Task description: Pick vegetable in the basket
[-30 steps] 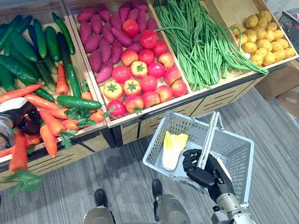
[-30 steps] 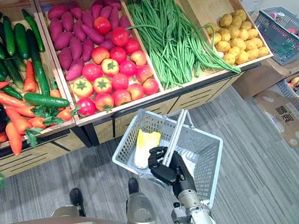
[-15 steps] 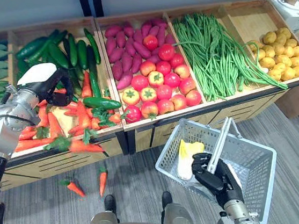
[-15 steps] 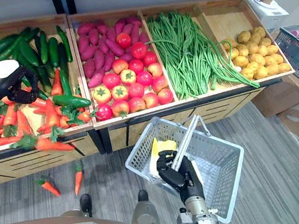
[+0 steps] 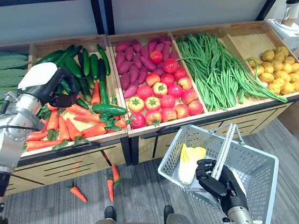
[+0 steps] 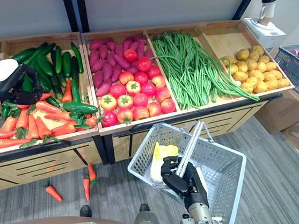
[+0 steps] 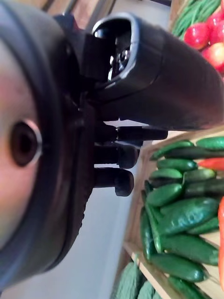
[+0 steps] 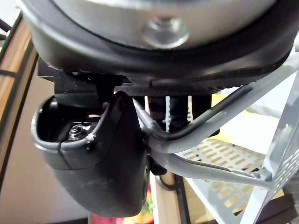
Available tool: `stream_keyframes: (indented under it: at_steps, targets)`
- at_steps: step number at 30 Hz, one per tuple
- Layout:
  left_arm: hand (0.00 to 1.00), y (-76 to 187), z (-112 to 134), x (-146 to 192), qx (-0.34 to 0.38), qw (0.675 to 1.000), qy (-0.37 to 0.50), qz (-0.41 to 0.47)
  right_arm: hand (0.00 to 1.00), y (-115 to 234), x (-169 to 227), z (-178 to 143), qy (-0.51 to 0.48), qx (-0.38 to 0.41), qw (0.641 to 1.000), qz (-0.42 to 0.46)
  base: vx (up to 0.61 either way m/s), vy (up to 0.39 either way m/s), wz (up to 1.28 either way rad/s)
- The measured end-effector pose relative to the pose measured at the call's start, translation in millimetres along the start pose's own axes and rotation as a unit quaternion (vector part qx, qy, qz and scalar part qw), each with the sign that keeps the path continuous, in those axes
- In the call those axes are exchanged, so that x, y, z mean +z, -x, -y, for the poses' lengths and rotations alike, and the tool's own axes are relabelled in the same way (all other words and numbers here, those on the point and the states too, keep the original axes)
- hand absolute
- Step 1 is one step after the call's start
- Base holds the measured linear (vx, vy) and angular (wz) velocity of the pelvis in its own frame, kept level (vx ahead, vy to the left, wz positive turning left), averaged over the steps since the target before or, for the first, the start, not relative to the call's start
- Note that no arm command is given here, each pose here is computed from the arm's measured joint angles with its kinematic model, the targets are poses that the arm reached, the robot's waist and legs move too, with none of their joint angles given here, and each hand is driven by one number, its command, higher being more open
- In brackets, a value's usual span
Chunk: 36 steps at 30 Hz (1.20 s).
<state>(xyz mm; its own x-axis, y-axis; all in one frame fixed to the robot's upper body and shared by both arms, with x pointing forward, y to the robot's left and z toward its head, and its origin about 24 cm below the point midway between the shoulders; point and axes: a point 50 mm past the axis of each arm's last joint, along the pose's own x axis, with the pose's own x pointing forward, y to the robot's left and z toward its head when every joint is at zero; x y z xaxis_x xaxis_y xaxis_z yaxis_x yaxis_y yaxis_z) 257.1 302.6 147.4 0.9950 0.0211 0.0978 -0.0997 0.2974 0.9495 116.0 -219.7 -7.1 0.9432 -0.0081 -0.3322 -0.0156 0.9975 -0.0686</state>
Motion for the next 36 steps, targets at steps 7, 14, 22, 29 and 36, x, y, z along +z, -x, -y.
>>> stream_keyframes:
  at_steps: [7,14,22,29,36]
  targets:
    - [0.00,2.4,-9.5,24.9,0.045,0.989,0.121,0.071,0.00,1.4,-0.2,5.6,0.003,-0.014,1.000,-0.003,0.00,0.003,0.02]
    - [0.00,9.9,-11.1,40.0,0.066,0.965,0.224,0.121,0.00,1.7,-1.6,7.9,0.008,-0.023,1.000,-0.012,0.00,0.001,0.00]
    - [0.00,19.6,0.9,39.5,0.053,0.894,0.421,0.147,0.00,1.3,-1.3,10.0,0.017,-0.028,0.999,-0.014,0.00,0.005,-0.04]
    - [0.00,24.4,32.5,51.6,-0.055,0.782,0.596,0.172,0.00,0.7,1.8,17.5,0.041,-0.029,0.999,-0.015,0.00,0.001,-0.01]
    - [1.00,37.8,59.3,34.2,-0.077,0.774,0.620,0.100,0.00,-0.9,3.2,17.1,0.051,-0.022,0.998,-0.014,0.01,0.001,-0.05]
